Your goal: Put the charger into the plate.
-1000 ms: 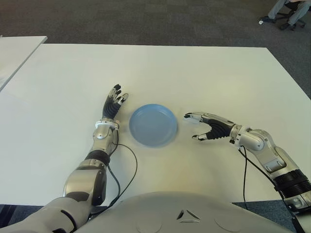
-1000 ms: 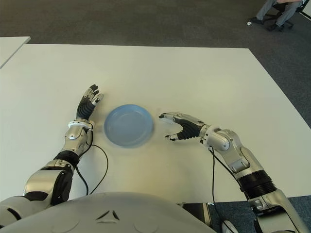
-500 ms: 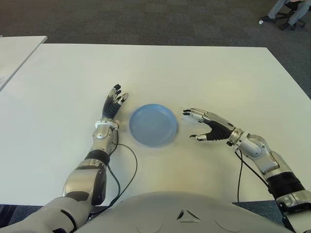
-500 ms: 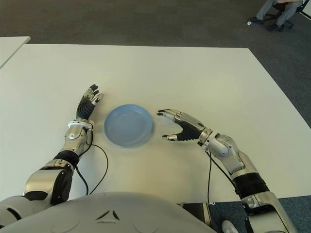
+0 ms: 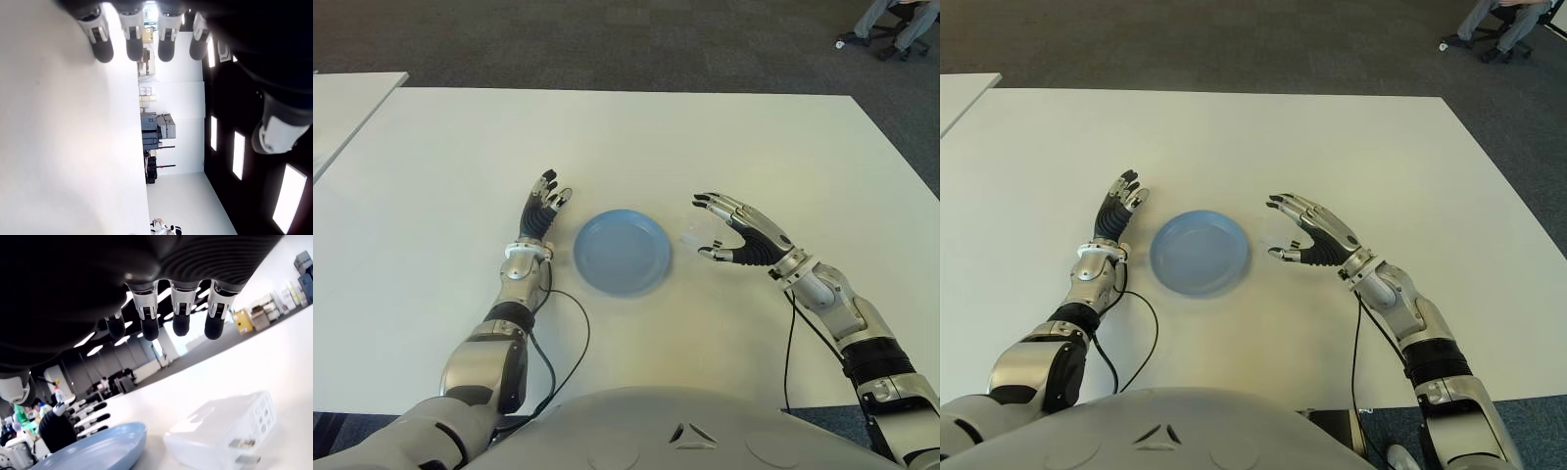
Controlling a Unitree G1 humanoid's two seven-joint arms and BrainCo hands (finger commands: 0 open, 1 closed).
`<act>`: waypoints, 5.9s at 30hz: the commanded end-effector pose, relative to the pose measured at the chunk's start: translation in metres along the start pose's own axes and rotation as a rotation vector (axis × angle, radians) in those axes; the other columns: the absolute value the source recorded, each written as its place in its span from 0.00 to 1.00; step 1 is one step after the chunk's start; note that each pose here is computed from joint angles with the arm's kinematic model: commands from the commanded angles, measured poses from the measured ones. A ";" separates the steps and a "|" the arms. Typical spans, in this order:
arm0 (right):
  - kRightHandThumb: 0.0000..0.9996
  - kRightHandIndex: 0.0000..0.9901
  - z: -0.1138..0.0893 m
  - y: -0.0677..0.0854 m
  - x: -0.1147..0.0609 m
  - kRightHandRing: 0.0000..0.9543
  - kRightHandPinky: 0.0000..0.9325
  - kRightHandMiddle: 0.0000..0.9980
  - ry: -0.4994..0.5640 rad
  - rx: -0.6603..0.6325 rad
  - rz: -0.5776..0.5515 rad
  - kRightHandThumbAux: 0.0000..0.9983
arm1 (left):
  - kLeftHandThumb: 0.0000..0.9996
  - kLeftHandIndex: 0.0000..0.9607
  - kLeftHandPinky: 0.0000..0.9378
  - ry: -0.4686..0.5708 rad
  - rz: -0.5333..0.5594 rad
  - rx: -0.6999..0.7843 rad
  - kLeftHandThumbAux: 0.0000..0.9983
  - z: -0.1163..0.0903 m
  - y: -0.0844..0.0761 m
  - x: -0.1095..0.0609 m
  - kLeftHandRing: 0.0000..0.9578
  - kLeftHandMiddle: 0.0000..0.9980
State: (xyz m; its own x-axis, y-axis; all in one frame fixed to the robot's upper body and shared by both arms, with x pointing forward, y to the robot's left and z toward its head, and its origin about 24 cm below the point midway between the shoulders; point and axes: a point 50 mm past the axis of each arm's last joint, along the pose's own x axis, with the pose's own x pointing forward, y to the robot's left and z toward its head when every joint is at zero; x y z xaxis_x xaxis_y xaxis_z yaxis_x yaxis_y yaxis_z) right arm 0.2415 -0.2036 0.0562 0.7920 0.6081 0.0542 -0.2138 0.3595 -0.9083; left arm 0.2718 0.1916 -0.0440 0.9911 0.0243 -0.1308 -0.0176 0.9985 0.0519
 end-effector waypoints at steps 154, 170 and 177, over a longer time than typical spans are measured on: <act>0.28 0.00 -0.038 0.047 -0.003 0.00 0.00 0.00 0.301 -0.386 0.305 0.12 | 0.00 0.02 0.03 0.088 -0.006 -0.047 0.55 -0.030 0.002 -0.033 0.04 0.06; 0.29 0.07 -0.036 0.042 0.000 0.10 0.14 0.09 0.283 -0.333 0.298 0.17 | 0.00 0.03 0.03 0.079 -0.016 -0.040 0.55 -0.029 0.000 -0.032 0.05 0.07; 0.43 0.38 -0.035 0.038 0.002 0.57 0.62 0.56 0.237 -0.274 0.249 0.31 | 0.00 0.04 0.02 0.081 -0.020 -0.035 0.54 -0.029 -0.001 -0.032 0.05 0.08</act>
State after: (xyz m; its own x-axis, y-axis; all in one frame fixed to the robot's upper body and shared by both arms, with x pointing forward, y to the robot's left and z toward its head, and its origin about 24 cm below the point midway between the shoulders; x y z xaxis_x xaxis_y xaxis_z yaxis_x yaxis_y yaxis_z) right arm 0.2563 -0.2132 0.0090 0.8646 0.4373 -0.2473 -0.2629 -0.0256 -0.9645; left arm 0.2604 0.1943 -0.0416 0.9978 0.0124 -0.0650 -0.0103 0.9994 0.0324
